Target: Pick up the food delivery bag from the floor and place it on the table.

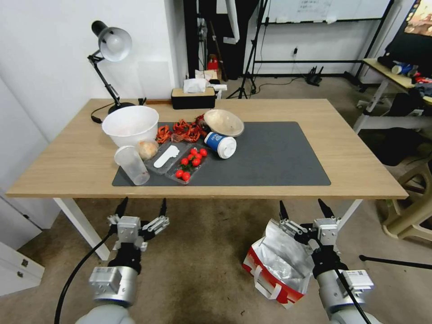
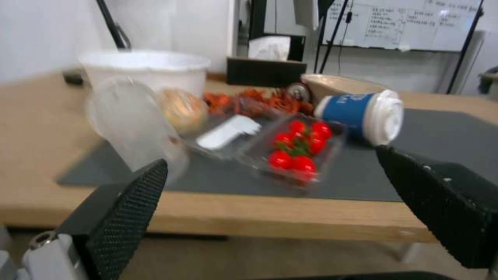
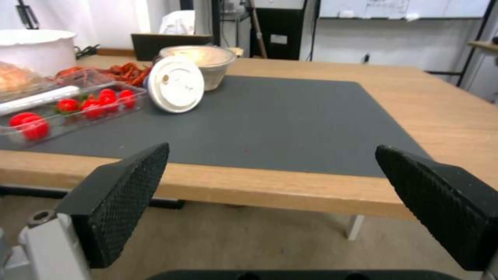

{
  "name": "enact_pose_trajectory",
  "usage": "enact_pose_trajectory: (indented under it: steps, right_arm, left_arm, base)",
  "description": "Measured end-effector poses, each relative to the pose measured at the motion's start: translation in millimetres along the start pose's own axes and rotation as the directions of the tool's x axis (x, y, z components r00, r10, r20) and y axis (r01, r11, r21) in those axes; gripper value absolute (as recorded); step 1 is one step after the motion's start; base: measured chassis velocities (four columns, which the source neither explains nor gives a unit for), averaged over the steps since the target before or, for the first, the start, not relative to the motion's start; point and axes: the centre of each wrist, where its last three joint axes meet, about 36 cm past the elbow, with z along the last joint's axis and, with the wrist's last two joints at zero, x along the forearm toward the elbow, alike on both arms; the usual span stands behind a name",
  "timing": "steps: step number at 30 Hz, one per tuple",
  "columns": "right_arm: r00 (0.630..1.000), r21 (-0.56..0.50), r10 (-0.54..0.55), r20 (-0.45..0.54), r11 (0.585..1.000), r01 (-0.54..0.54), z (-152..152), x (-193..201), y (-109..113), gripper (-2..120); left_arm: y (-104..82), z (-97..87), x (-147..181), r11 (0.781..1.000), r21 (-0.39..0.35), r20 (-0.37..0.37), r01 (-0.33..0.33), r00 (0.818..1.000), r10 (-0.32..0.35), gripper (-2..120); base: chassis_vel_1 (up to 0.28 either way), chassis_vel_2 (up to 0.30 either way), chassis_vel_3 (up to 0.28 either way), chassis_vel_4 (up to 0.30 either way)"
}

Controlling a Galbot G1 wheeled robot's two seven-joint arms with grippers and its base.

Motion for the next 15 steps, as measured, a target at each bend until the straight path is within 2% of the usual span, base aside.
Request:
enact_pose_trajectory:
  steps: [4, 15]
  right_arm:
    - [1.000, -0.007, 0.003, -0.002, 1.000, -0.003, 1, -2, -2, 100]
    - [1.000, -0.015, 0.013, -0.004, 1.000, -0.013, 5, -5, -5, 100]
  left_arm:
    - [-7.0, 3.5, 0, 0.998, 0.056, -0.010, 0.020, 1.000, -0.019, 100]
    - [-7.8, 11.4, 2, 0.997, 0.061, -0.002, 0.043, 0.999, -0.042, 100]
  base:
    - [0.000, 0.000, 0.000, 0.000]
    - [0.000, 0.000, 0.000, 0.000]
